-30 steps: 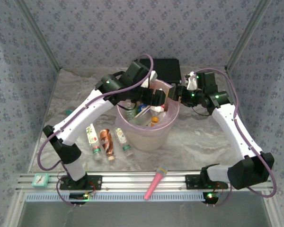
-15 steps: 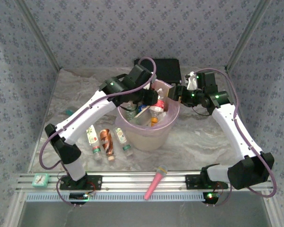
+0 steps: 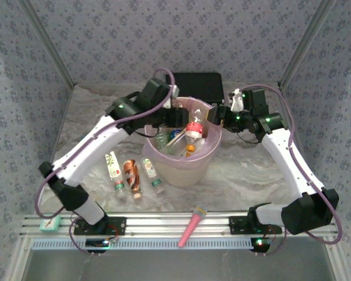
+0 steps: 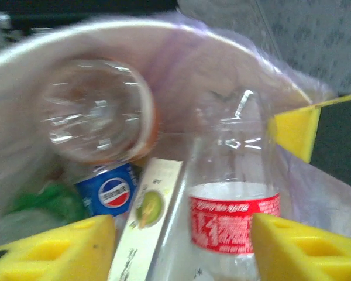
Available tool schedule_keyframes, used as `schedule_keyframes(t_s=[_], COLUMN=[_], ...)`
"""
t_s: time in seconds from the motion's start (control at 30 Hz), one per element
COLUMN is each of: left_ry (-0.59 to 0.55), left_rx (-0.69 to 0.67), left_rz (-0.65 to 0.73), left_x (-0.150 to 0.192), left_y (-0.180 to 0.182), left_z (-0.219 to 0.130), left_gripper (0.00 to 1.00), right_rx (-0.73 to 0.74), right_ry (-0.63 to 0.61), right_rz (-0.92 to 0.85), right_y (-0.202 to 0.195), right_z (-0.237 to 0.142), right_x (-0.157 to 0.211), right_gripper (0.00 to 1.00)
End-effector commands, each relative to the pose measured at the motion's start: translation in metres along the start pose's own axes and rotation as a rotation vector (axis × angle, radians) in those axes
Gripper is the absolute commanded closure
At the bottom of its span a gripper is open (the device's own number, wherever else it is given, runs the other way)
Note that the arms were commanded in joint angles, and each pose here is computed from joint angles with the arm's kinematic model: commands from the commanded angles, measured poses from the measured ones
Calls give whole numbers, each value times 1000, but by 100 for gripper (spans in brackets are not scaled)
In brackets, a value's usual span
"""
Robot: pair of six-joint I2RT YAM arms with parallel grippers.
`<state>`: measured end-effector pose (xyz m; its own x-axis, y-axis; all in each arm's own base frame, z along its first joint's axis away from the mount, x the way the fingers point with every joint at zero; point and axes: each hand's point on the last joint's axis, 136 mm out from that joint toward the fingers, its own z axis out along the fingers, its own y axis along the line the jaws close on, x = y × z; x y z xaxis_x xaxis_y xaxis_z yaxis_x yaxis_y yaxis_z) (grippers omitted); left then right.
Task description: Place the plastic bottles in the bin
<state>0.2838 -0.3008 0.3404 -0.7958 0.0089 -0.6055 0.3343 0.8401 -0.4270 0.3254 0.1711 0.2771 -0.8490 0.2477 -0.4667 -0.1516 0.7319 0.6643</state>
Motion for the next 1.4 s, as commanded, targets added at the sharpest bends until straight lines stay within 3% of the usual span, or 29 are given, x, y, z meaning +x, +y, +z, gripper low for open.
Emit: schedule_keyframes(t_s=[0.0, 0.07, 0.17, 0.37, 0.5, 0.7, 0.97, 1.23, 1.37], left_ry=[-79, -102, -114, -68, -11, 36, 59, 79, 91], left_rx=[-80, -129, -241, -477, -550, -608, -624, -642, -672], left_rz=[-58, -116, -236, -424, -473, -585, -685, -684, -684], left_x=[0, 10, 40, 120, 153, 192, 234, 240, 244], left_y=[39, 70, 127, 223, 257, 290, 308, 318, 325], left_z=[-53, -70, -83, -72, -51, -21, 4, 19, 23], left_gripper=[25, 17, 14, 8, 7, 7, 13, 13, 20], right_rx=[-20, -22, -20, -9, -6, 6, 11, 15, 20], right_ry=[-21, -19, -18, -12, -8, -10, -13, -8, -11], right_rz=[-38, -36, -42, -46, -49, -50, -49, -49, -48], right_y=[11, 10, 10, 7, 6, 5, 5, 5, 5], right_z=[-6, -5, -5, -2, -3, -6, -8, -8, -10], right_x=[-5, -5, -5, -5, -4, -2, -2, 0, -1], right_gripper=[38, 38, 38, 38, 38, 38, 38, 38, 38])
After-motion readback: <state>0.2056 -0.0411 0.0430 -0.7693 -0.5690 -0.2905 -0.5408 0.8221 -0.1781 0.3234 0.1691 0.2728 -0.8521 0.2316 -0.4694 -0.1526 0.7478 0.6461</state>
